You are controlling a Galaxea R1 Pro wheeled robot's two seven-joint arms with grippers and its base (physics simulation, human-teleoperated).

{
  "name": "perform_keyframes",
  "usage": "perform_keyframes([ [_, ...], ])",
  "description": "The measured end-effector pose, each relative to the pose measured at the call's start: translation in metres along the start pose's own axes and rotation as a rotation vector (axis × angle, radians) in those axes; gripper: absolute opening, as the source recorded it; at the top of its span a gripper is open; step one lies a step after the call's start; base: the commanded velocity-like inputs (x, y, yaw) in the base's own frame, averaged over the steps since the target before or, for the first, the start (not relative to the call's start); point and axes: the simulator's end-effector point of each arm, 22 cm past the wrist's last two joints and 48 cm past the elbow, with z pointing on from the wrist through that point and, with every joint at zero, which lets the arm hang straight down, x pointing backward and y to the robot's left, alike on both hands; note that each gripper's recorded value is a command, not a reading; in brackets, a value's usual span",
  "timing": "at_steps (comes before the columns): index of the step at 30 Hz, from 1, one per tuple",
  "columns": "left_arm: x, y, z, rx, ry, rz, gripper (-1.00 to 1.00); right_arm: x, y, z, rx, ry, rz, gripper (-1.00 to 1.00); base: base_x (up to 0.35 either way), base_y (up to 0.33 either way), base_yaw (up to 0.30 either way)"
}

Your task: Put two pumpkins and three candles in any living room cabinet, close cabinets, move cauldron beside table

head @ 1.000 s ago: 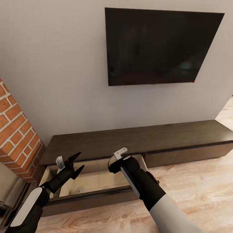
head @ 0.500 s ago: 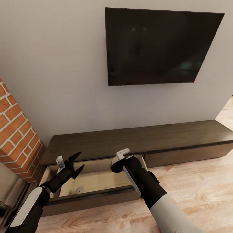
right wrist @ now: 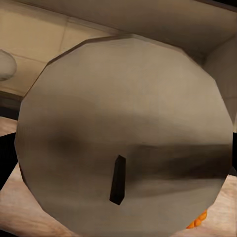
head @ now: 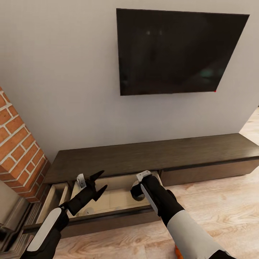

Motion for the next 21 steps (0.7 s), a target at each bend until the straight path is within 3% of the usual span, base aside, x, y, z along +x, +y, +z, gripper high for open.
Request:
perform_keyframes([
  [4,-0.0002,0.0005,-0.0002,-0.002,0.0,0.0,1.0,0.0008,0.0003,-0.0001,0.001,0.005,-0.003,-1.0,0.032,-0.085,0.079],
  [12,-0.0031,0.001,-0.0017,-0.003,-0.004,0.001,1.0,0.0026,-0.0006,0.0012,0.006,0.01,-0.005,-1.0,0.106,-0.251,0.256],
  [21,-0.0084,0.0,-0.0036,-0.001,-0.015,-0.001,1.0,0.0067,-0.0008,0.0039,0.006,0.02,-0.004,-1.0,0.012,-0.022,0.026],
])
